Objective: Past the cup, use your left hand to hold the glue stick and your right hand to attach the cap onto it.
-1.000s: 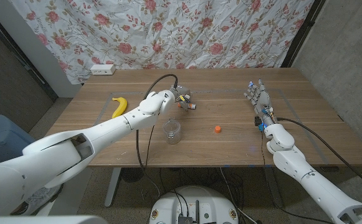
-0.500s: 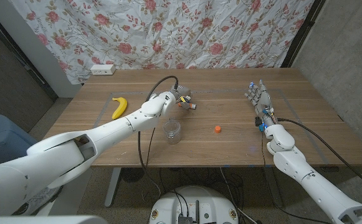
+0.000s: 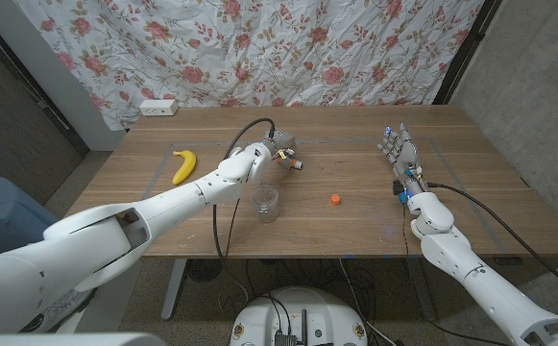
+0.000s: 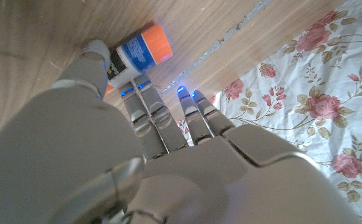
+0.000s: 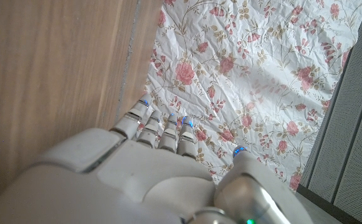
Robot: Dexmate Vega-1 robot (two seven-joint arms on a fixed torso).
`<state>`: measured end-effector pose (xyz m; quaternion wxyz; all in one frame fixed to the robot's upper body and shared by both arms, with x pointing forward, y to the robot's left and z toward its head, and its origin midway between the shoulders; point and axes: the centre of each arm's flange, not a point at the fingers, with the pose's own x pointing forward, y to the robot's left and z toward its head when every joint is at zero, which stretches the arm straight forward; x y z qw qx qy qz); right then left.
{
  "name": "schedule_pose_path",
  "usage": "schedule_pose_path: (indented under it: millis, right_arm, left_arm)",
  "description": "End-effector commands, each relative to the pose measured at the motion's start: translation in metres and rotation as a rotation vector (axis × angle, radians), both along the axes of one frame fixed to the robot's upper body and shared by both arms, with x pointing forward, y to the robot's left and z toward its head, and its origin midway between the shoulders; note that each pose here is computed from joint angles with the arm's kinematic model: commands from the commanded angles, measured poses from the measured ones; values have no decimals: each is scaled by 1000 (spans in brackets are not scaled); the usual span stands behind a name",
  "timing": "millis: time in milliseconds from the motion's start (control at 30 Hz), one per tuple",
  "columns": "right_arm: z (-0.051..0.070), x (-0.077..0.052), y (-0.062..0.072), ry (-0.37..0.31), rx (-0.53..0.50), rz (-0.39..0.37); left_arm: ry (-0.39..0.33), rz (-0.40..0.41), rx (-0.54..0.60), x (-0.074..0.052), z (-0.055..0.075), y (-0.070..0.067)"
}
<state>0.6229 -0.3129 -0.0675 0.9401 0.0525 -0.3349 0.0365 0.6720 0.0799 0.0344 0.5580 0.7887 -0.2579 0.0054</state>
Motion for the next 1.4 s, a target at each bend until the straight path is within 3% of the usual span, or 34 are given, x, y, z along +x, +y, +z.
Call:
schedule_pose_path:
  millis: [33, 900, 1400]
  right_arm:
    - [3, 0, 1, -2, -9, -5]
    - [7, -7, 12, -17, -36, 4]
    - [10, -21, 19, -35, -101, -1]
  left_arm:
    - [-23, -11, -16, -7, 4, 12]
    - [-78, -21, -49, -28, 21, 30]
    - [-109, -26, -84, -45, 27, 45]
